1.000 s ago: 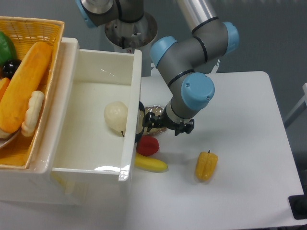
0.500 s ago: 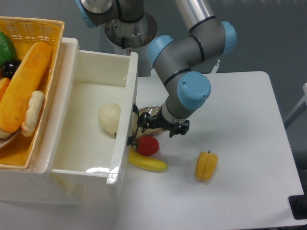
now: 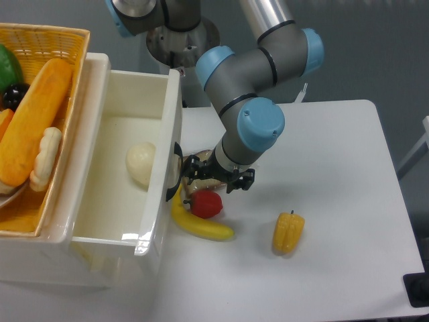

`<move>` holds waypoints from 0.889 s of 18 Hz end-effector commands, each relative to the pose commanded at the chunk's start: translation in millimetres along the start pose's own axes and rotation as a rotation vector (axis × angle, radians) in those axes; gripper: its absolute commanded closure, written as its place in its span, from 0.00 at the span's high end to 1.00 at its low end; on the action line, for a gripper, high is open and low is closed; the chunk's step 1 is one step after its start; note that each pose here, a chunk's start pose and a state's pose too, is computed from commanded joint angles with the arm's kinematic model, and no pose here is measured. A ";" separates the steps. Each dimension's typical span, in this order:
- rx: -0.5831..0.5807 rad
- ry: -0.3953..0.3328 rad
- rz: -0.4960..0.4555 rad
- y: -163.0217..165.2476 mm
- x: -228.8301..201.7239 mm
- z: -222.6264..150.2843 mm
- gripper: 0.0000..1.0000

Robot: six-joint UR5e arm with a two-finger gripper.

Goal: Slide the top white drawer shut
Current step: 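Push the drawer front with the gripper into the cabinet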

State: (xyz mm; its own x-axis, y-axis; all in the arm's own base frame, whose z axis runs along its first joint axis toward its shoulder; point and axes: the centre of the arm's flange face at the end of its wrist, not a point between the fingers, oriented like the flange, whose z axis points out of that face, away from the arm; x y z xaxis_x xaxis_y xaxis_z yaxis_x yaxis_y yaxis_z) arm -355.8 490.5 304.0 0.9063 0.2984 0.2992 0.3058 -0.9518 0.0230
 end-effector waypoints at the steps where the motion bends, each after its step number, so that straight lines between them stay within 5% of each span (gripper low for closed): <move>1: 0.002 -0.002 0.002 0.1 1.6 -1.4 1.00; 16: 0.021 0.021 0.058 -5.4 44.3 -1.9 1.00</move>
State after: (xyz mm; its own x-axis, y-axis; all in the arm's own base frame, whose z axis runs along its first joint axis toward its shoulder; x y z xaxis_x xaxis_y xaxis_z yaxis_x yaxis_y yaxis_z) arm -317.9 508.8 318.9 0.9164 0.2412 0.3195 0.2594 -0.9657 -0.0149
